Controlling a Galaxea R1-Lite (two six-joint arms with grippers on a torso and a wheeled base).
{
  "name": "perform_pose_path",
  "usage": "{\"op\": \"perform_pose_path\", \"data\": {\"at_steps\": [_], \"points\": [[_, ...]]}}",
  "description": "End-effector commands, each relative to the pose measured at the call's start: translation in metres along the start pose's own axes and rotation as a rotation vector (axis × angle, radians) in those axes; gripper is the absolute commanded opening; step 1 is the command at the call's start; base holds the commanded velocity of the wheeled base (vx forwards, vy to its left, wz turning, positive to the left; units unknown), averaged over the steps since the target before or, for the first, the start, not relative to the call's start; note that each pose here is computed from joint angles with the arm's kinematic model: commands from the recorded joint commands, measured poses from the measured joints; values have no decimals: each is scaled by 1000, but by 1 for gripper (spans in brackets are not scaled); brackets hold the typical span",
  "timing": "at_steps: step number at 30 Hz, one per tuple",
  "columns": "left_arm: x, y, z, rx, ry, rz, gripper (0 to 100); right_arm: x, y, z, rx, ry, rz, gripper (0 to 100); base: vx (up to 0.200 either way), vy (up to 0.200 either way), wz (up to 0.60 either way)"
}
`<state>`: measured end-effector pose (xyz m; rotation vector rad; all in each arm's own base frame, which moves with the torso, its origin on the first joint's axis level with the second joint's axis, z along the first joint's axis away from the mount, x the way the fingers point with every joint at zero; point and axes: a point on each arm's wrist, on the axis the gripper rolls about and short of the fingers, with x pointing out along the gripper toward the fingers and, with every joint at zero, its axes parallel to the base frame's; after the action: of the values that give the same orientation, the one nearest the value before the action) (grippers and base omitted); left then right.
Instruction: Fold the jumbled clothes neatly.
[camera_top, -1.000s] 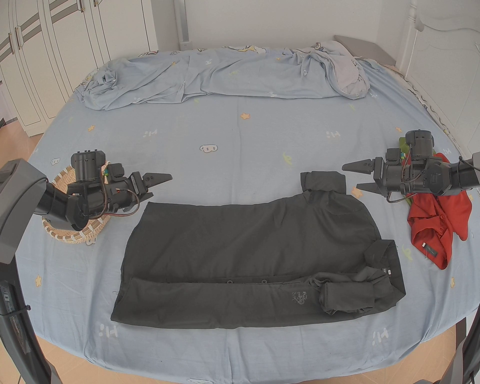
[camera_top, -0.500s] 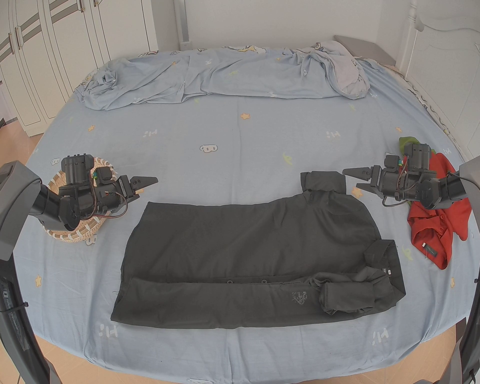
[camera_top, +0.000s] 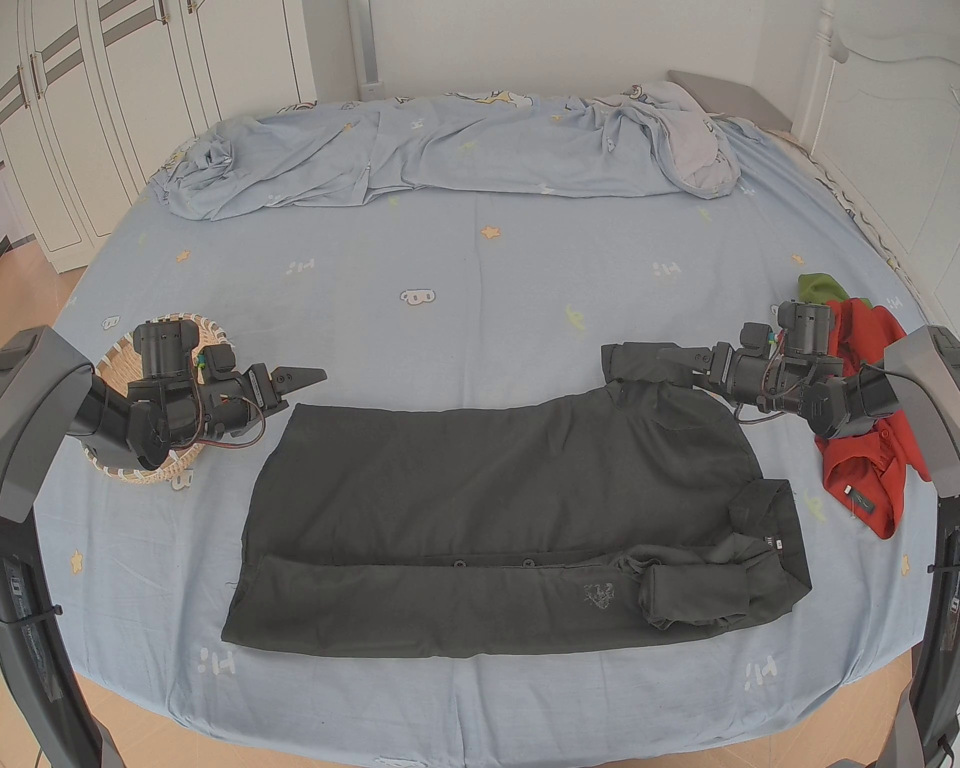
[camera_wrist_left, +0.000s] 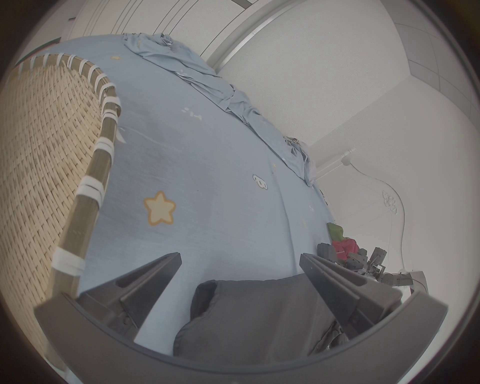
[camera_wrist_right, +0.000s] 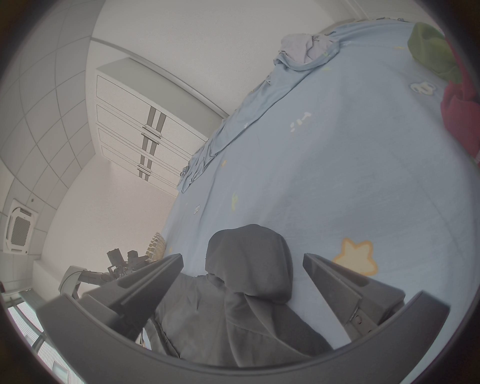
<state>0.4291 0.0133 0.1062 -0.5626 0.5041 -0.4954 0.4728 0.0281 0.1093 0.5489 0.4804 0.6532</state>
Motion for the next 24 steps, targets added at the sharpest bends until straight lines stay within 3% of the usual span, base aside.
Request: {"op": "perform_pose_path", "data": {"at_steps": [1, 8, 13, 19, 24], "points": [[2, 0, -3, -4, 10, -2, 100, 8, -8, -8, 9, 12, -5, 0, 0, 0, 0], [1, -2, -5, 6, 12, -4, 100, 4, -3, -5, 4, 8, 0, 0, 0, 0, 0], [0, 1, -13, 105, 38, -1, 100, 1, 1, -2, -2, 4, 7, 0, 0, 0, 0], [-8, -3, -14, 121, 72, -114, 100, -1, 4, 0, -5, 2, 10, 0, 0, 0, 0], [-7, -2, -15, 135, 58, -149, 100, -2, 6, 1, -8, -1, 13, 0, 0, 0, 0]]}}
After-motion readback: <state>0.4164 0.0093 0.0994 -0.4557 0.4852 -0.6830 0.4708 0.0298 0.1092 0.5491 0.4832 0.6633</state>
